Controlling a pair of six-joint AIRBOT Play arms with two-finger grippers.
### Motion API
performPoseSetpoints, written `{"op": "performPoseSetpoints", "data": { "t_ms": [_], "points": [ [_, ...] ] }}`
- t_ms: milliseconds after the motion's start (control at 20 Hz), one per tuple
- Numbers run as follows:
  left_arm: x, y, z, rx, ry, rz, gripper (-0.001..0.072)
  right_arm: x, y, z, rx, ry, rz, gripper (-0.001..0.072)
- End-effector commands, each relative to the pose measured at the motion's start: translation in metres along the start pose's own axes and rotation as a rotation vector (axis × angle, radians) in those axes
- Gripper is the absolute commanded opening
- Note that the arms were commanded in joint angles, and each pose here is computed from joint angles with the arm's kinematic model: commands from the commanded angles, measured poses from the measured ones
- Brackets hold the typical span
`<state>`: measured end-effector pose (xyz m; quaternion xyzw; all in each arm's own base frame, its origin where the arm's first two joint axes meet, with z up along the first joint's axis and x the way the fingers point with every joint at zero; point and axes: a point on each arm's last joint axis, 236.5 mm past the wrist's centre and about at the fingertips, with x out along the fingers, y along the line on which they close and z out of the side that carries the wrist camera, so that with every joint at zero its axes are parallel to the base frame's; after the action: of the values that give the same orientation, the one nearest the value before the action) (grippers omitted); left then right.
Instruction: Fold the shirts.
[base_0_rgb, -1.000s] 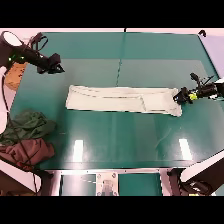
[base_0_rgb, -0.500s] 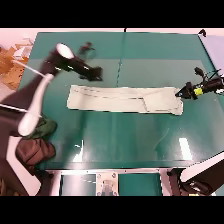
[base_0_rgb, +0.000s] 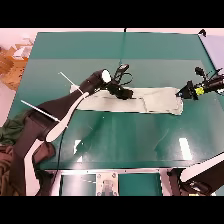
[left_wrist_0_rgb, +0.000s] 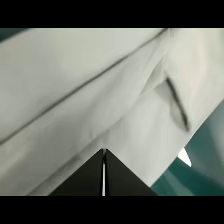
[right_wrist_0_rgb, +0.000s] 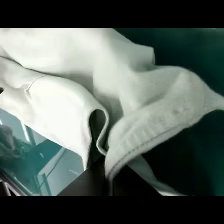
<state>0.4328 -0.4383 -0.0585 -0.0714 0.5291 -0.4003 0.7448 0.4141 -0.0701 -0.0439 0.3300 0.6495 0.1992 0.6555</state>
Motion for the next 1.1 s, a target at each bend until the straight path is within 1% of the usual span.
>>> {"op": "performPoseSetpoints", "data": {
  "t_ms": [0,100,300,500,650,700,850,1050],
  "points": [
    [0.022,0.001,0.008,-0.045,-0.063,-0.024,0.0024,-0.005,0.015,-0.012,0.018,0.045,0.041,0.0017],
    [0.036,0.002,0.003,-0.09,-0.059,-0.06,0.0024,-0.014,0.037,-0.018,0.012,0.061,0.099,0.0018],
    [0.051,-0.001,-0.001,-0.116,-0.024,-0.101,0.0024,-0.041,0.099,-0.016,-0.073,-0.027,0.176,0.0018],
    [0.042,-0.017,0.011,-0.092,-0.035,-0.135,0.0023,-0.06,0.149,-0.024,-0.182,-0.079,0.151,0.0018],
    [0.024,-0.033,0.024,-0.056,-0.04,-0.165,0.0024,-0.059,0.162,-0.029,-0.179,-0.076,0.146,0.0018],
    [0.01,-0.035,0.03,-0.043,-0.039,-0.173,0.0024,-0.06,0.167,-0.03,-0.178,-0.077,0.159,0.0018],
    [-0.068,-0.028,0.053,0.001,-0.055,-0.184,0.0024,-0.067,0.213,-0.034,-0.208,-0.093,0.297,0.0018],
    [-0.205,0.014,0.076,0.004,-0.131,-0.139,0.0024,-0.032,0.261,-0.038,-0.188,-0.056,0.303,0.0018]
  ]
}}
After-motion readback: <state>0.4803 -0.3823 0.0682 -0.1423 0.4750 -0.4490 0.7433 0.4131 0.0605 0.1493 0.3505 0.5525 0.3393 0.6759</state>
